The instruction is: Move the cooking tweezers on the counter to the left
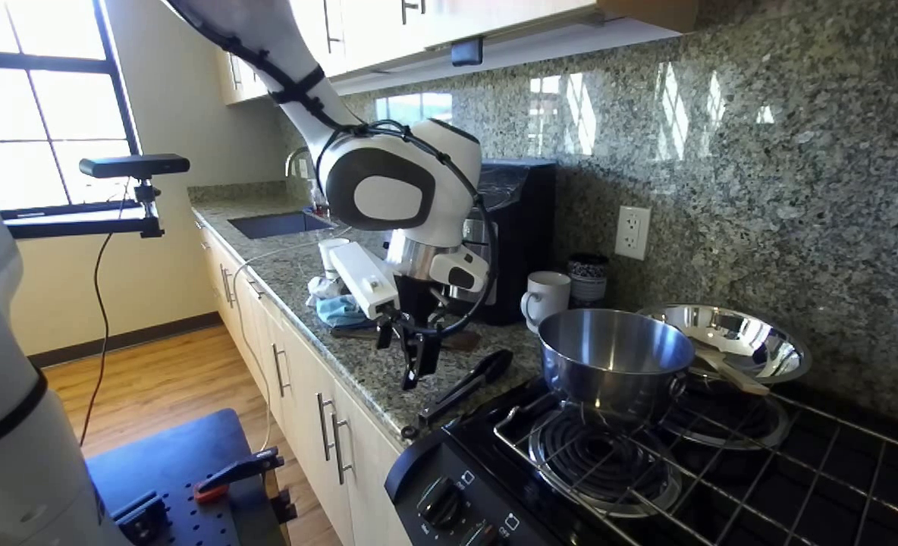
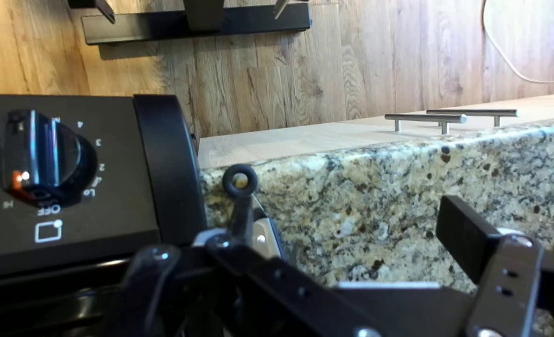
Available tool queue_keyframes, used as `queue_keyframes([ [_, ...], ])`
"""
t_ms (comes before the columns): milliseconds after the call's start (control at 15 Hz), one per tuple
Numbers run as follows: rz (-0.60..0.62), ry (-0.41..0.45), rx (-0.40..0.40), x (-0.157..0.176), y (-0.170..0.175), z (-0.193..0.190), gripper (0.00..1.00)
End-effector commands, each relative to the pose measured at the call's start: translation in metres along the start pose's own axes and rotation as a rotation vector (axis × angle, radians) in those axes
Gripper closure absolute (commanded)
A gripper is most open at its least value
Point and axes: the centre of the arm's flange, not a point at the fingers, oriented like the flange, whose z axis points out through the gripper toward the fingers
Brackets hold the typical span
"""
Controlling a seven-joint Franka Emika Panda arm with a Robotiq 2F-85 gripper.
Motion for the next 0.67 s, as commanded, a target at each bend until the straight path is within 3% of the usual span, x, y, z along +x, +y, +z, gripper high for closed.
queue_keyframes([
  [0,-0.002,0.004,0.000,0.002,-0.001,-0.002,0.00],
  [200,0.000,0.000,0.000,0.001,0.000,0.000,0.00],
  [600,0.009,0.008,-0.074,0.013,0.006,0.018,0.00],
])
